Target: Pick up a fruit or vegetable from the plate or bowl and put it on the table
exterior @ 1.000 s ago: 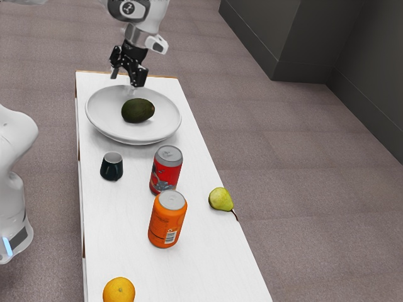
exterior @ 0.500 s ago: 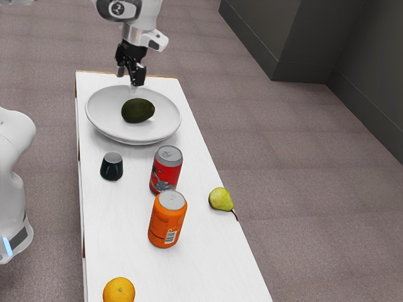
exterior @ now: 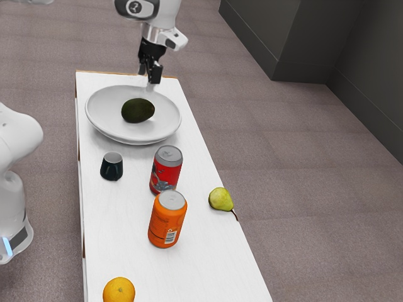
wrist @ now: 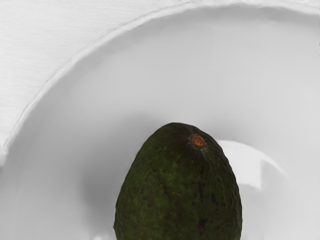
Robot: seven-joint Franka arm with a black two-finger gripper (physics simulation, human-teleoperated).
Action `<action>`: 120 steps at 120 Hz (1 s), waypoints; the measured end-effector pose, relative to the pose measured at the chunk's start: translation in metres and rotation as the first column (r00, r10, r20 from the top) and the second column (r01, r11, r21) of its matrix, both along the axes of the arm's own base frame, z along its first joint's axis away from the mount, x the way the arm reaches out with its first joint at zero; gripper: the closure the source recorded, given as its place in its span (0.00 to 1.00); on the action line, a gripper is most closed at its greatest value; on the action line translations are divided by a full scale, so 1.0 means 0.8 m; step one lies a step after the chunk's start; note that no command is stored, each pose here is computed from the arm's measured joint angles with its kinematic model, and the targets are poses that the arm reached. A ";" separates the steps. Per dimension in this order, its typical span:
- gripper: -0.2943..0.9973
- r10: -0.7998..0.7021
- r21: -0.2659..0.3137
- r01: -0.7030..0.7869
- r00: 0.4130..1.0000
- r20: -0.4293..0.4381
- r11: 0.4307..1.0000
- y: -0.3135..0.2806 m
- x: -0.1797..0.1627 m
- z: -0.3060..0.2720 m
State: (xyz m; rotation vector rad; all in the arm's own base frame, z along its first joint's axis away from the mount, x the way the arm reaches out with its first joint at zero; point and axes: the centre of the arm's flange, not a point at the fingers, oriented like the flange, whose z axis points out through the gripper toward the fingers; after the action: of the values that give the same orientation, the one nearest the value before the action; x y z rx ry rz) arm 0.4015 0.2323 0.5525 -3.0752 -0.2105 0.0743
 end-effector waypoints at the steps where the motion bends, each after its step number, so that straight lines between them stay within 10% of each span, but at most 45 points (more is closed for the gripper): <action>1: 0.23 0.001 -0.004 -0.001 1.000 -0.001 1.000 0.001 0.000 -0.001; 96: 0.23 0.120 -0.382 -0.155 0.986 -0.115 0.911 0.074 -0.093 -0.015; 120: 0.23 0.015 -0.446 -0.065 0.993 -0.115 0.893 0.033 -0.056 -0.025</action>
State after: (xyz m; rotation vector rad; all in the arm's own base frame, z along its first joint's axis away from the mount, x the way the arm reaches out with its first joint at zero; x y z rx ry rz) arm 0.3571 0.2587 0.5326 -3.5133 -0.2875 0.3396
